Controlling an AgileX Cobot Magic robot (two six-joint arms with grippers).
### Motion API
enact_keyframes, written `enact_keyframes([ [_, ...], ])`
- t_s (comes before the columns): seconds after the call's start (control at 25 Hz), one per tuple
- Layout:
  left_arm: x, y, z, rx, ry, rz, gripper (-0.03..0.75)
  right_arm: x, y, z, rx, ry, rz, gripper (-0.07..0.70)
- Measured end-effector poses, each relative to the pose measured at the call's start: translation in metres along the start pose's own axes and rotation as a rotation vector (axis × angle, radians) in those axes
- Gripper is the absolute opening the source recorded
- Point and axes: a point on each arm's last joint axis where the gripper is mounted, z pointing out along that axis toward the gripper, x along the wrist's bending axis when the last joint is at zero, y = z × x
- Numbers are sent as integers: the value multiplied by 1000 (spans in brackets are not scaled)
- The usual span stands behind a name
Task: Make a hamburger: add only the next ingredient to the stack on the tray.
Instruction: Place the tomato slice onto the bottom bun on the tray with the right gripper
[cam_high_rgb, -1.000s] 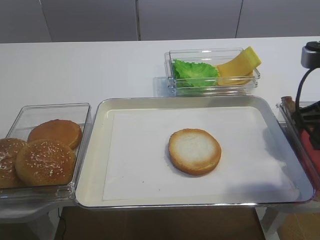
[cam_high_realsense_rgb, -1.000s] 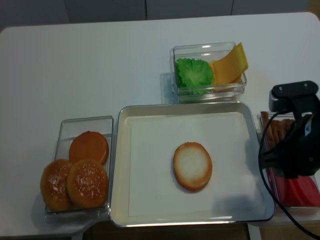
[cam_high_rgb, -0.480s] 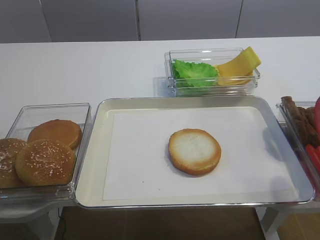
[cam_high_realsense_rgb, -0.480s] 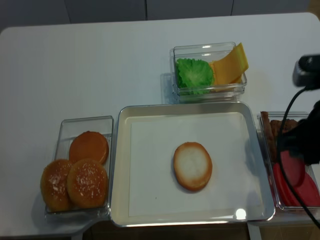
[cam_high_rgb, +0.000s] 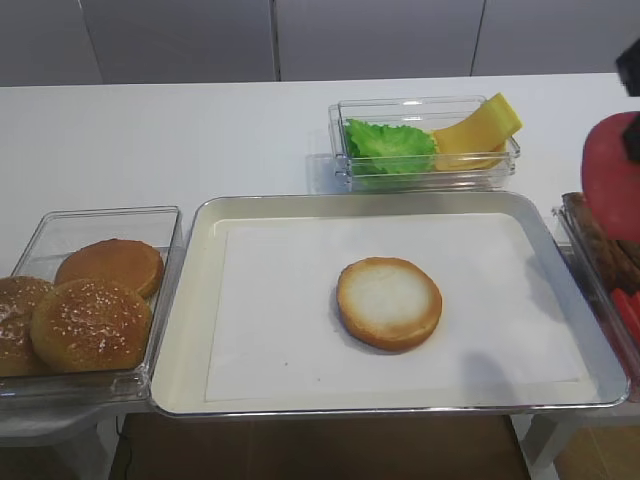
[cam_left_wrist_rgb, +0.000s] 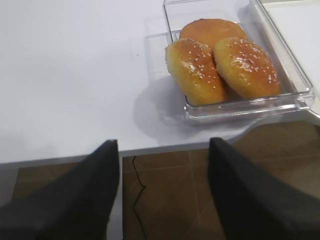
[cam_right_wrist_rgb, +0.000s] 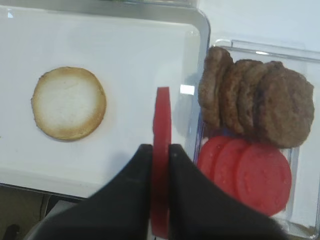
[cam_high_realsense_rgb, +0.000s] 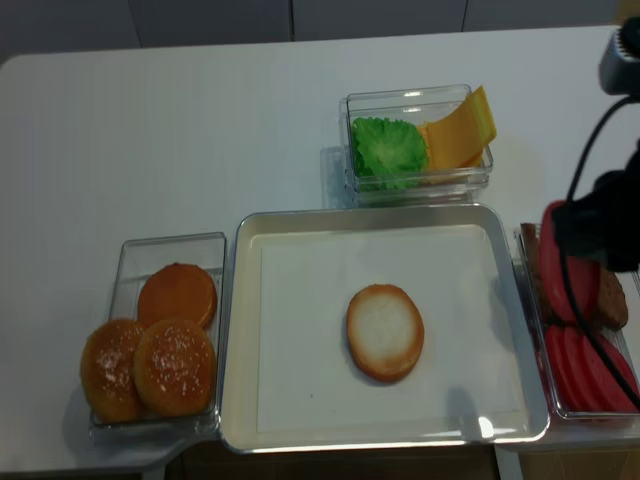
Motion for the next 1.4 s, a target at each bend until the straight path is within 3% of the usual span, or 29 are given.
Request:
enact_keyframes([
  [0.36,0,0,0,0,0,0,422,51,19,47,83,22,-160,58],
  [0.6,0,0,0,0,0,0,422,75,31,92,140,-18,-258,58],
  [0.88,0,0,0,0,0,0,422,82,33,128,191,-32,-277,58],
  [1.4,0,0,0,0,0,0,422,85,35,153,208,-36,-308,58],
])
